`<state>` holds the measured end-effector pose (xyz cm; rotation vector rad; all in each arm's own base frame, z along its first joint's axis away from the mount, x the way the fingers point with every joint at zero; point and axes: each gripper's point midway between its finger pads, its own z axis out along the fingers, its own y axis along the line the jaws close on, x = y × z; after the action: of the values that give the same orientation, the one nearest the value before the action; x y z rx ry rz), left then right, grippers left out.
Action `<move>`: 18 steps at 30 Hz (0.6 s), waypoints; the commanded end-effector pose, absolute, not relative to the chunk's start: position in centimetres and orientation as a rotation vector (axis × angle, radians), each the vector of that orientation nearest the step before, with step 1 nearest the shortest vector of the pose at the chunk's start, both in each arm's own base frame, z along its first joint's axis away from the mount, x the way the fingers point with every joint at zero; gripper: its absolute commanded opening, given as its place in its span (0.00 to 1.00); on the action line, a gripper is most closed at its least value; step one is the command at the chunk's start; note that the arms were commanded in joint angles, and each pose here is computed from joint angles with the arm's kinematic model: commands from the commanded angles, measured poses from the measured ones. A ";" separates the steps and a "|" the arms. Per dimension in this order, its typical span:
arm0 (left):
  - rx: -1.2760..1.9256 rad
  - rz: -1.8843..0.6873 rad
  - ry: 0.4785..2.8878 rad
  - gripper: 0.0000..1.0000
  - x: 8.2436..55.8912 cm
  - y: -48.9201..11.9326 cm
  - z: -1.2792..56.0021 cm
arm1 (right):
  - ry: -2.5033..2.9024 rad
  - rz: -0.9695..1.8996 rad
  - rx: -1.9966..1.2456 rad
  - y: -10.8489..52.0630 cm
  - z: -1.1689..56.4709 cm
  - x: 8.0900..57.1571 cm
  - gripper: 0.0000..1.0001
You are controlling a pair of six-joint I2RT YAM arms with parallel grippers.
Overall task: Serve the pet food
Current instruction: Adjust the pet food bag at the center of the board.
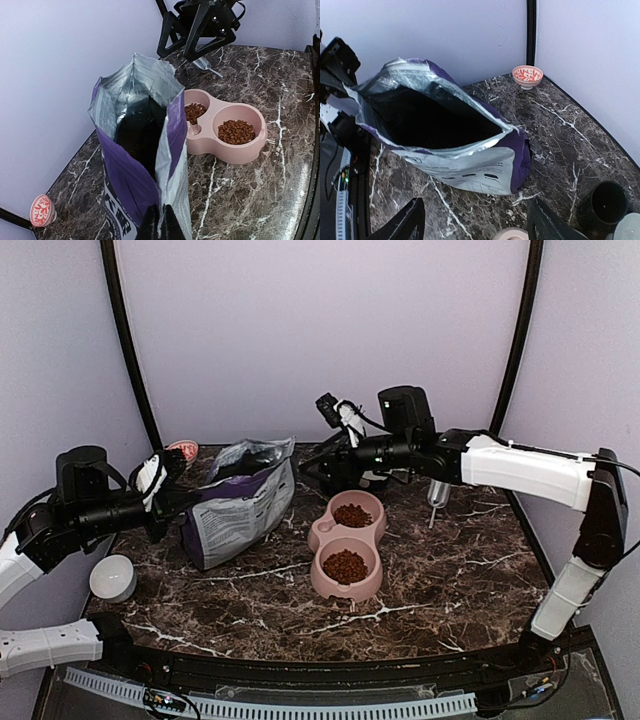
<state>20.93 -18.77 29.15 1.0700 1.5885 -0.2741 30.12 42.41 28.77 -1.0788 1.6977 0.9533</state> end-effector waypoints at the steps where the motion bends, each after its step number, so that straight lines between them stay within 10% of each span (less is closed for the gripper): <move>1: 1.034 -0.433 1.316 0.00 17.6 -19.7 37.5 | 1.475 0.820 -1.285 41.2 30.9 29.6 0.70; 18: 1.141 -0.595 1.296 0.00 14.4 -20.6 37.9 | 1.099 0.912 -1.599 42.0 32.2 28.8 0.71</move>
<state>16.67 -20.09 29.47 1.1804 1.6017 -0.5235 29.39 40.93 32.61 -1.5326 1.1945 0.8422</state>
